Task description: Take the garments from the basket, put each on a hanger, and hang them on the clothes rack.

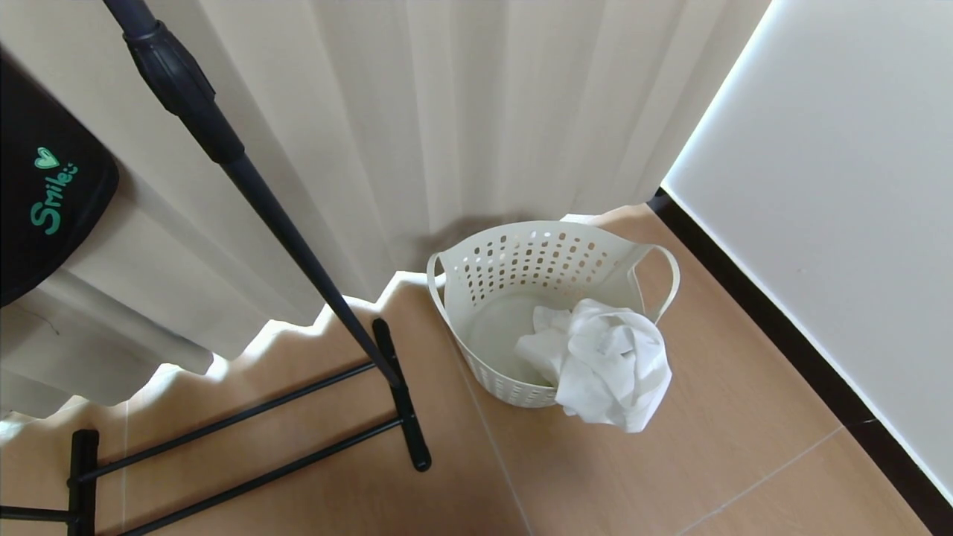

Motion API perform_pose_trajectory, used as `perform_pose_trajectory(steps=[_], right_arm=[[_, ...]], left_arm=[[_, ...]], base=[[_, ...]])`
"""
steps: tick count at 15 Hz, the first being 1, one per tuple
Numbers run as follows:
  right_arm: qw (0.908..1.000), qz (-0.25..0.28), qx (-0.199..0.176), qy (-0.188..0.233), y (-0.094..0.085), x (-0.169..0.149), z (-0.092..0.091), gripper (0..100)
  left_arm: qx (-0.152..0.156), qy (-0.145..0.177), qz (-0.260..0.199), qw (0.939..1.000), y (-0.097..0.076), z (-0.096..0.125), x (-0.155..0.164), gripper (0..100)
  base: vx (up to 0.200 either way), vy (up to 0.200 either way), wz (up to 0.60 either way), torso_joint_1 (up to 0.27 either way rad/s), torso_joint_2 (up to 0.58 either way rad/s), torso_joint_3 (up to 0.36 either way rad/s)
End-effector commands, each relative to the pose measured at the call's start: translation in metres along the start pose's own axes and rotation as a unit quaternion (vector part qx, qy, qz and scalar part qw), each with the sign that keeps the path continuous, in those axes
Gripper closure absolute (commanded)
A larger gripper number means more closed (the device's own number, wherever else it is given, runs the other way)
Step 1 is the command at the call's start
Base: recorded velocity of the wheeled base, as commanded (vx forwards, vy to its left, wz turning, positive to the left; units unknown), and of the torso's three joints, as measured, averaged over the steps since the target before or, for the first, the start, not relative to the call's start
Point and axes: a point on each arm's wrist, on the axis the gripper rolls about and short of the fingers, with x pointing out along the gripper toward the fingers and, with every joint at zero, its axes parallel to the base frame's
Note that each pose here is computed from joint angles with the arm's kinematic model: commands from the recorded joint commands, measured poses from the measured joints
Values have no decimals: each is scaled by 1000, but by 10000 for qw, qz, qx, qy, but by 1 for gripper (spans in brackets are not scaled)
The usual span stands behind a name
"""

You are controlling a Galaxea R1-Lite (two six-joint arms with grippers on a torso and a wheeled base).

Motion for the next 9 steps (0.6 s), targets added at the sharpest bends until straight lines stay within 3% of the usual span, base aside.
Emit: perform_pose_trajectory(steps=[1,3,4,5,6,8,9], right_arm=[[9874,314,-63,1551,-12,63,40,0],[9740,841,-986,1856,-9,99,62,0],[9519,979,-1897,2197,-1,134,75,0],[9399,921,-2328,2323,4,151,79,0],[9072,769,-3188,2633,13,189,82,0],[8665,772,-4096,2748,22,245,87,0],[8582,714,-4286,2734,25,265,91,0]], left_arm=[[-2,-8,2,10000,0,0,0,0],[-2,-8,10,10000,0,0,0,0],[-2,-8,2,10000,0,0,0,0],[-2,-8,2,10000,0,0,0,0],[-2,-8,2,10000,0,0,0,0],[-9,-8,2,10000,0,0,0,0],[-9,-8,10,10000,0,0,0,0]], base=[[0,0,0,0,0,0],[0,0,0,0,0,0],[0,0,0,0,0,0],[0,0,0,0,0,0],[0,0,0,0,0,0],[0,0,0,0,0,0],[0,0,0,0,0,0]])
